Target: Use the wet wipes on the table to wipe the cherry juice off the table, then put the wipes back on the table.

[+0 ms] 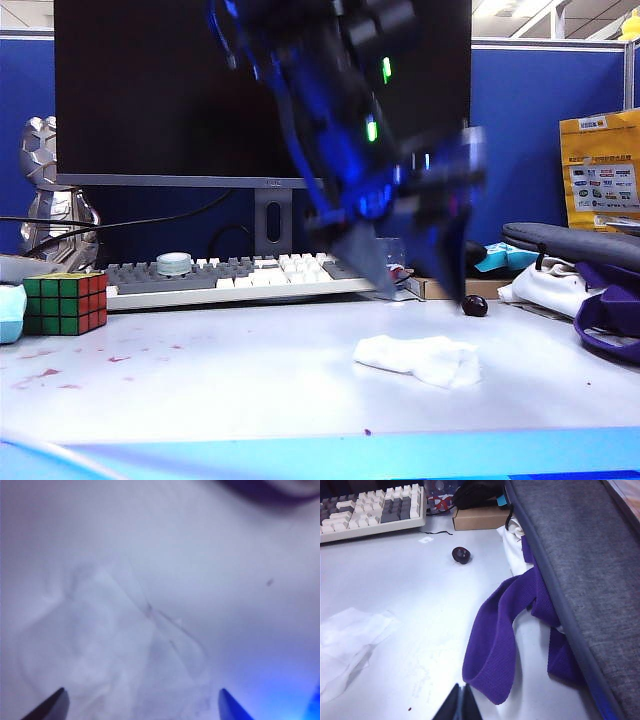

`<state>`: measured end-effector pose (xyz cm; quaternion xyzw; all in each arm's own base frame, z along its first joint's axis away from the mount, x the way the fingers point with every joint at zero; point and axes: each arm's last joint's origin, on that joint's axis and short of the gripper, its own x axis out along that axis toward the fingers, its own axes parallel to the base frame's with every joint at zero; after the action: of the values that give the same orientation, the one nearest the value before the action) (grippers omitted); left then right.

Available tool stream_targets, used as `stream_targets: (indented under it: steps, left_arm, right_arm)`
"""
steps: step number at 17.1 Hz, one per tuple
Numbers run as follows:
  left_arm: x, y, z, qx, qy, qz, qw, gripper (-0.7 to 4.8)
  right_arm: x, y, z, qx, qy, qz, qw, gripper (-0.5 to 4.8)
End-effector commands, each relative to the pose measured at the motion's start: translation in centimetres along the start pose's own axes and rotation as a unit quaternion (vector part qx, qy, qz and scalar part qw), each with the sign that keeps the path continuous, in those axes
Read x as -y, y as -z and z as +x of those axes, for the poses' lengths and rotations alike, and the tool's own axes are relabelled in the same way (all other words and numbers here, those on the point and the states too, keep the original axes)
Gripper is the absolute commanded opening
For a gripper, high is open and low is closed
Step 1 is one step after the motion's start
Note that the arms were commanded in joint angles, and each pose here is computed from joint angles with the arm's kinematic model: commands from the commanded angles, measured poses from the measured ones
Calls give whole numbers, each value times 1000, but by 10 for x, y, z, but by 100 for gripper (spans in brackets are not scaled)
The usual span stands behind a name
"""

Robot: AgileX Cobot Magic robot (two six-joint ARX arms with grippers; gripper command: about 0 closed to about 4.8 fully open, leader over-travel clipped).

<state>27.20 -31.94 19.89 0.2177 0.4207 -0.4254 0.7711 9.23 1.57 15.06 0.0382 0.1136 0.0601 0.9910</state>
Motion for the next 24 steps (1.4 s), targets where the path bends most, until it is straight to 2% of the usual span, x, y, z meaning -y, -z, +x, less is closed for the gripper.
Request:
stream_targets:
  steps: [1, 2, 3, 8, 9, 10, 11, 13, 19, 21, 22, 23, 24]
  left_arm:
    - [2, 7, 15, -25, 25, 1, 999, 394]
    - [2, 9, 20, -34, 25, 0, 999, 383]
    - [2, 10, 22, -37, 25, -1, 999, 328]
    - [1, 10, 28, -29, 25, -2, 999, 317]
    - [1, 11, 29, -33, 25, -5, 999, 275]
    - [1, 12, 29, -37, 25, -8, 999, 153]
    - [1, 12, 30, -40, 25, -11, 999, 3]
    - [0, 12, 30, -39, 24, -17, 999, -6]
    - [-2, 19, 27, -77, 15, -26, 997, -6]
    - [-2, 28, 26, -121, 6, -28, 992, -6]
    - [-2, 29, 25, -128, -5, -25, 991, -6]
    - [-2, 26, 24, -115, -4, -25, 993, 2]
    - [-3, 17, 18, -96, -6, -24, 995, 41]
  right_arm:
    - [0, 0, 0, 3, -2, -1, 1000, 0]
    - [0, 0, 0, 3, -2, -1, 1000, 0]
    - [0, 0, 0, 3, -2, -1, 1000, 0]
    - [0, 0, 0, 3, -2, -1, 1000, 0]
    - [0, 0, 0, 3, -2, -1, 1000, 0]
    - [0, 0, 0, 3, -2, -1, 1000, 0]
    - [0, 0, 0, 3, -2, -1, 1000, -1]
    - [0, 0, 0, 3, -2, -1, 1000, 0]
    - [0, 0, 0, 3, -2, -1, 1000, 0]
    - [0, 0, 0, 3, -2, -1, 1000, 0]
    - [0, 0, 0, 3, -2, -1, 1000, 0]
    - [0, 0, 0, 3, -2, -1, 1000, 0]
    - [0, 0, 0, 3, -2, -1, 1000, 0]
